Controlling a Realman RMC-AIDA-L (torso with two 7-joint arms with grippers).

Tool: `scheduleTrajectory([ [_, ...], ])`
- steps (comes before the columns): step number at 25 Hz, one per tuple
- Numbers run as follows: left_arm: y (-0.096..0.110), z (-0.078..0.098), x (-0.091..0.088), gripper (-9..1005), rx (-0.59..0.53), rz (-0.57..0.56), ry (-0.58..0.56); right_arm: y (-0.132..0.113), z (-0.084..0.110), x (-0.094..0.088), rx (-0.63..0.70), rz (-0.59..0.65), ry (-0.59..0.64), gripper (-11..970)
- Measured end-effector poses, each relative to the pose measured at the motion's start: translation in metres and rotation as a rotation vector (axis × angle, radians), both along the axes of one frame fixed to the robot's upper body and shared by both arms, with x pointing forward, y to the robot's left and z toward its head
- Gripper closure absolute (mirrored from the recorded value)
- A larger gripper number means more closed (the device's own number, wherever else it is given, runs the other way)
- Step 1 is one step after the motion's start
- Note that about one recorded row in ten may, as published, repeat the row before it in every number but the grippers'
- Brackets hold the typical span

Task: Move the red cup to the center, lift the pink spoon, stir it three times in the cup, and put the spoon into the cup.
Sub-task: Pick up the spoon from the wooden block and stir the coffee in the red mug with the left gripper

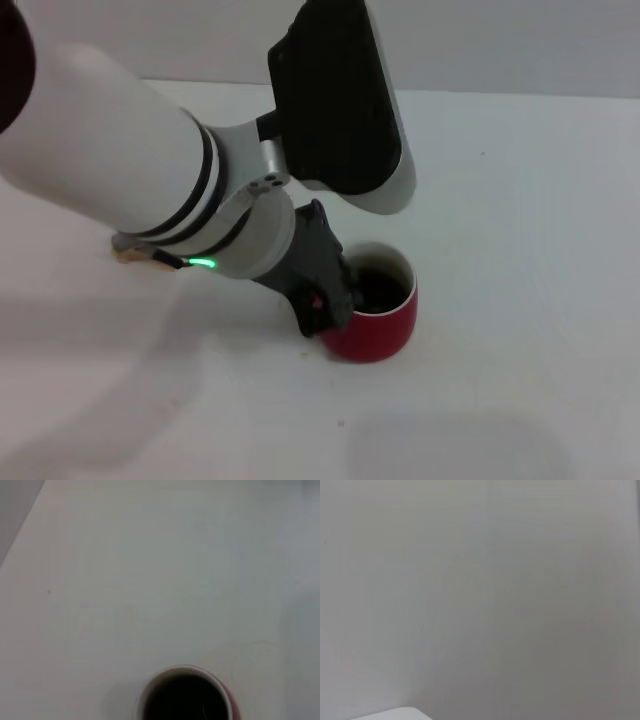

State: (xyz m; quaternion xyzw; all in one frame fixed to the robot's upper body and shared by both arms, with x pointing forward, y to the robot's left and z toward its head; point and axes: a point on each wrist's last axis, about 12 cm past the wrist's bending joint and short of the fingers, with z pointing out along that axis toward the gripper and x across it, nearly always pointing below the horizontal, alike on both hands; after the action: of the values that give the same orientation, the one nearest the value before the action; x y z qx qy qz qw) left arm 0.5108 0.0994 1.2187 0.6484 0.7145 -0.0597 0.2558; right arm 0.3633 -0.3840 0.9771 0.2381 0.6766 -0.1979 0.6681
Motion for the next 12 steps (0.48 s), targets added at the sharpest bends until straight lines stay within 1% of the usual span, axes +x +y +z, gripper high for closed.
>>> scheduleTrajectory([
  [6,0.007,-0.002,-0.005,870,0.014,0.029,0.03,0.002,0.0,0.001,0.001,0.011,0.002,959],
  [12,0.015,-0.002,-0.001,870,0.006,0.062,0.025,0.004,0.0,0.004,0.004,0.023,-0.001,958],
])
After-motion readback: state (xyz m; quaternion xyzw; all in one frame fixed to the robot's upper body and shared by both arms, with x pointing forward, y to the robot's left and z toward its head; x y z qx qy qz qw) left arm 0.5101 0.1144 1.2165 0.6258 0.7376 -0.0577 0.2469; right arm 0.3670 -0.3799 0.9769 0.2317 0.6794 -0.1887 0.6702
